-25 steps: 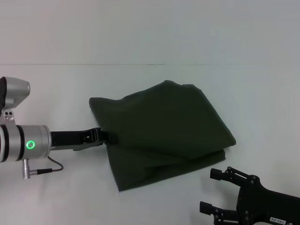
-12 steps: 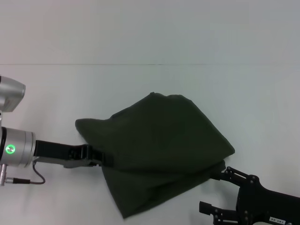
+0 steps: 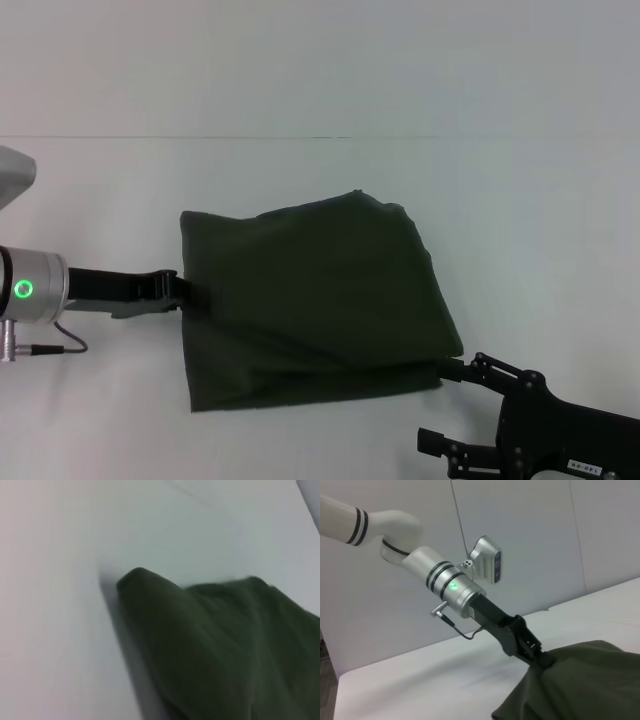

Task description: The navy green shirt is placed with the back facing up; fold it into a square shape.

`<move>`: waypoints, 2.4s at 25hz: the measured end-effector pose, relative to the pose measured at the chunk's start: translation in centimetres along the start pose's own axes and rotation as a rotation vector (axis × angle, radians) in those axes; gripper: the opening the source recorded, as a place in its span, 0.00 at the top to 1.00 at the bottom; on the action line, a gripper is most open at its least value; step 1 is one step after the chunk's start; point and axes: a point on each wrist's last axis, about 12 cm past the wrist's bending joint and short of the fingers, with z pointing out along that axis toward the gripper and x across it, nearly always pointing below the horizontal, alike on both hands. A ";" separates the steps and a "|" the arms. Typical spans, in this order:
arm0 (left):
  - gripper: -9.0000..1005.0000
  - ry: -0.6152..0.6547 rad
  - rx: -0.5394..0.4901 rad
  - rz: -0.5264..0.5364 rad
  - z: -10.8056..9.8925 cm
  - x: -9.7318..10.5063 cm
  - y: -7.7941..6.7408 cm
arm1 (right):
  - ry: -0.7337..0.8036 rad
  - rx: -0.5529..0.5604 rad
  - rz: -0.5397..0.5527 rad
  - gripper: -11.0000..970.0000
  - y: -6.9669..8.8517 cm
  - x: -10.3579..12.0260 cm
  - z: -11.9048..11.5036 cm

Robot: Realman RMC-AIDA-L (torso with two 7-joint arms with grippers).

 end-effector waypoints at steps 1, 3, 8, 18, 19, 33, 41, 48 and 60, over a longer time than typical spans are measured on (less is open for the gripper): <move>0.88 -0.010 -0.006 0.000 0.1 -0.1 0.0 | -0.001 -0.002 -0.001 0.03 0.0 0.0 0.1; 0.88 -0.024 -0.015 0.003 0.4 -0.2 -0.1 | -0.002 -0.006 -0.002 0.03 0.0 -0.1 0.2; 0.88 -0.054 0.008 0.005 0.3 -0.2 -0.4 | -0.003 -0.010 -0.003 0.03 0.0 -0.1 0.2; 0.73 -0.177 0.171 0.156 -3.1 1.4 -0.7 | -0.008 -0.014 -0.016 0.03 -0.2 -0.4 0.3; 0.71 -0.186 0.181 0.183 -3.4 1.7 -0.6 | -0.009 -0.012 -0.017 0.03 -0.2 -0.4 0.3; 0.34 -0.312 0.324 0.756 -6.6 9.4 -0.3 | -0.064 0.090 -0.078 0.03 -0.4 -0.2 -0.8; 0.07 -0.346 0.309 0.796 -5.9 13.7 0.4 | -0.076 0.236 -0.040 0.03 0.0 1.2 -3.2; 0.04 -0.337 0.311 0.773 -5.9 14.4 0.7 | -0.053 0.239 -0.052 0.03 0.2 1.7 -3.4; 0.04 -0.342 0.321 0.770 -5.4 14.3 0.4 | -0.031 0.232 -0.057 0.03 0.1 1.8 -3.2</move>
